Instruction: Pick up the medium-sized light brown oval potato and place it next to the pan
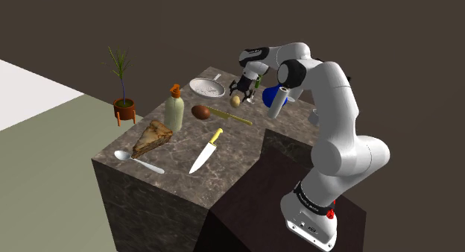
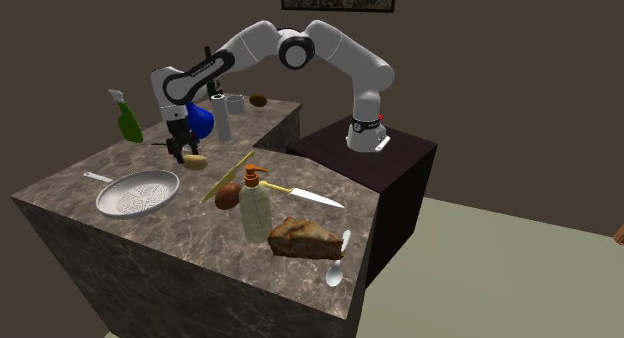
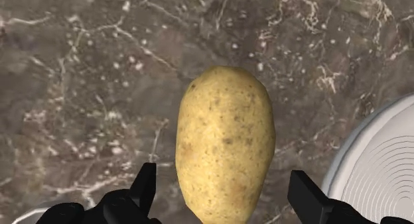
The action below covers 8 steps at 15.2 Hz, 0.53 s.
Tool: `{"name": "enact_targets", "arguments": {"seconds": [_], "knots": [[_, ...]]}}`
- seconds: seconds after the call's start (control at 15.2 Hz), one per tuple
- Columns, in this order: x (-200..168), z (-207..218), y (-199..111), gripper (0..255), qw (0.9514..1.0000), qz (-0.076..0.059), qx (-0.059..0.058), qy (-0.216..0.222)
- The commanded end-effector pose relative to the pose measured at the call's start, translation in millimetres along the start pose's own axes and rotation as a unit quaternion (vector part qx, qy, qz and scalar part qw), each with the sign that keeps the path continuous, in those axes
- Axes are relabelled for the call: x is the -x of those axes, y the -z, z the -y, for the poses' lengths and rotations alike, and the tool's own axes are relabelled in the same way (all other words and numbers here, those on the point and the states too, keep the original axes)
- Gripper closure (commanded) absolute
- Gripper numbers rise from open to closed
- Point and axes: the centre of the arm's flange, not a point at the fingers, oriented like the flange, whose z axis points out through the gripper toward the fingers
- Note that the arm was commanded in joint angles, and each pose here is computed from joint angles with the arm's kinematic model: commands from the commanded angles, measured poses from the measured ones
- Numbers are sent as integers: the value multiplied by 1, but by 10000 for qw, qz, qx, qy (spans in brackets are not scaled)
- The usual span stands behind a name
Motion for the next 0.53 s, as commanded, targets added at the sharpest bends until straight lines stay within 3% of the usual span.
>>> {"name": "enact_targets", "arguments": {"seconds": [0.0, 0.13, 0.46], "knots": [[0, 0, 21, 0, 10000, -2, -1, 0], [0, 0, 45, 0, 10000, -2, -1, 0], [0, 0, 45, 0, 10000, -2, -1, 0]]}}
